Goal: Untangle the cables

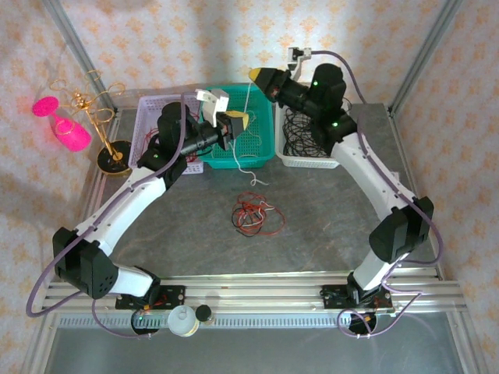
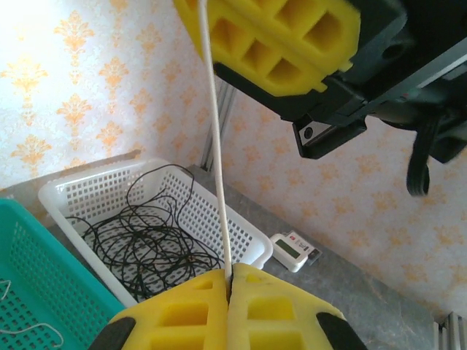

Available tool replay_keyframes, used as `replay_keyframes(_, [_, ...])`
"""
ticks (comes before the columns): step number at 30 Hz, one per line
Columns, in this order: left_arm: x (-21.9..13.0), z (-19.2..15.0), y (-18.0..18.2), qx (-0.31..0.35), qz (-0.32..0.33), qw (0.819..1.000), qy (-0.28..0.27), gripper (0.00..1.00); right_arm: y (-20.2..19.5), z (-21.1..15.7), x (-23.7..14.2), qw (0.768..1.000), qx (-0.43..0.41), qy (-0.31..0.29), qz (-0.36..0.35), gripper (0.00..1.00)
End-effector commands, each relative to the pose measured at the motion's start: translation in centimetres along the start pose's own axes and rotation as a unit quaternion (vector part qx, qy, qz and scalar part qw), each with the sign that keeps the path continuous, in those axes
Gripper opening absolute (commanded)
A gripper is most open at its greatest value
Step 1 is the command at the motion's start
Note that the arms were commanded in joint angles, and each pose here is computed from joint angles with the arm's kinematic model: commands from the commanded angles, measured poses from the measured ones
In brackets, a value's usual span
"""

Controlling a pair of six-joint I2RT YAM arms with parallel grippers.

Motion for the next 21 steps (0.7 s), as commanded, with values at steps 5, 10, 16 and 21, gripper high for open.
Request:
replay_keyframes(5, [-0.1,-0.2,-1.1,-0.016,0.001,0.999,-0.027,0.0,4.8,3.5,-2.8,0.971,-0.002,-0.24,0.002,0.0])
replay_keyframes(10, [-0.2,0.1,-0.9,-0.016,0.013,0.999,-0.039,0.0,3.0,2.6,-2.9,0.955,0.063,-0.286,-0.052,0.0])
replay_keyframes(16, [-0.4,0.0,-0.8,-0.015,0.023,0.999,-0.038,0.0,3.1,2.9,-1.5,0.958,0.03,-0.277,-0.063,0.18])
replay_keyframes(21, [-0.5,0.3,-0.8,-0.009,0.034,0.999,-0.041,0.0,2.8,3.8,-1.5,0.96,-0.009,-0.265,-0.089,0.15])
Point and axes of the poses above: each hand's point on the last joint's axis, 136 mm out from that joint toward the fingers, its own x axis out along the fingers, its own y axis along the line the jaws close on, z = x × y, the point moved 7 cm from there along -x, back along the fingers, and after that the axes turned 13 degrees about -x, right-handed, at the moved point
